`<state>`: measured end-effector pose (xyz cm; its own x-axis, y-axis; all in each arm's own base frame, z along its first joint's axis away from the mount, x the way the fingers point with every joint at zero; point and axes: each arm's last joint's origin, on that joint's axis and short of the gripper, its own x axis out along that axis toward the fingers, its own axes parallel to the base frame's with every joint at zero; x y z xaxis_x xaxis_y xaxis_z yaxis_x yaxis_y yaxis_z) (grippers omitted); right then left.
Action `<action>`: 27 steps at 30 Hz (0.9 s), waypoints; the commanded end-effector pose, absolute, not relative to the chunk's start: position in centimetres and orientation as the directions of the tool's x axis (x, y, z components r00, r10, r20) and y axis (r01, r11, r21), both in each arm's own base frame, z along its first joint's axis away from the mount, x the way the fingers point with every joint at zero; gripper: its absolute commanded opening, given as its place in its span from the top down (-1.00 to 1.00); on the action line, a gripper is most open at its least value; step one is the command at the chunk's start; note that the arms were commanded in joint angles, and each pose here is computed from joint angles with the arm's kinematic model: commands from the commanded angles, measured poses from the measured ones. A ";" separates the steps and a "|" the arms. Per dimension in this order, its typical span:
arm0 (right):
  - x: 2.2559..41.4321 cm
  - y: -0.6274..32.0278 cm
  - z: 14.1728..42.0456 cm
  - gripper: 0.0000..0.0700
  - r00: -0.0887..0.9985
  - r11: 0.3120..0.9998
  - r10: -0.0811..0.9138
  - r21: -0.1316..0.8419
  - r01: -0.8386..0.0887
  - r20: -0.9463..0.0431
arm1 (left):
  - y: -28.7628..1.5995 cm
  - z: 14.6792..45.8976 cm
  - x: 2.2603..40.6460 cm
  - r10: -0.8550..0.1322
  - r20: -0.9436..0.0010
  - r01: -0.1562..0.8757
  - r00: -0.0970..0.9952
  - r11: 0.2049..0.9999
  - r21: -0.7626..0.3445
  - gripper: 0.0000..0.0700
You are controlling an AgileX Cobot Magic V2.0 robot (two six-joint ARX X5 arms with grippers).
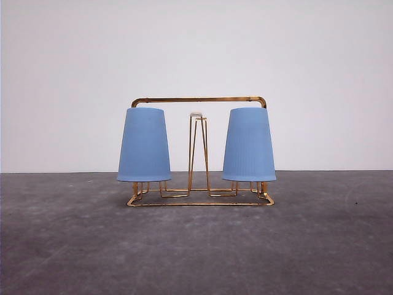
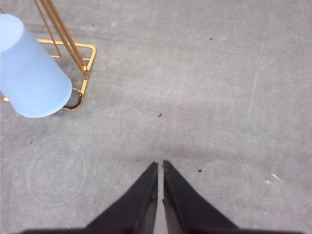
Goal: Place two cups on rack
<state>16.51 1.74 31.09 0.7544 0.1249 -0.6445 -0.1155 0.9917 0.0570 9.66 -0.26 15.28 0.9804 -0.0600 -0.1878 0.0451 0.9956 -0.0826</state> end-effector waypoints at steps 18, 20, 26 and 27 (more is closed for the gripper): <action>16.7 1.7 31.4 0.96 0.764 0.992 0.124 0.062 -0.109 -0.633 | -0.2 15.0 9.6 -0.054 -0.176 0.046 0.983 0.998 -0.049 1.00; 16.7 1.7 31.4 0.96 0.764 0.992 0.124 0.062 -0.109 -0.634 | -0.2 15.0 9.6 -0.054 -0.176 0.046 0.983 0.998 -0.049 1.00; 16.7 1.7 31.4 0.96 0.764 0.992 0.124 0.062 -0.109 -0.634 | -0.2 15.0 9.6 -0.054 -0.176 0.046 0.983 0.998 -0.049 1.00; 16.7 1.7 31.4 0.96 0.764 0.992 0.124 0.062 -0.109 -0.633 | -0.2 15.0 9.6 -0.054 -0.176 0.046 0.983 0.998 -0.049 1.00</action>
<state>16.52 1.74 31.13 0.7571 0.1252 -0.6412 -0.1157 0.9917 0.0569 9.50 -0.25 15.52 0.9862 -0.0557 -0.1562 0.0482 0.9975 -0.0513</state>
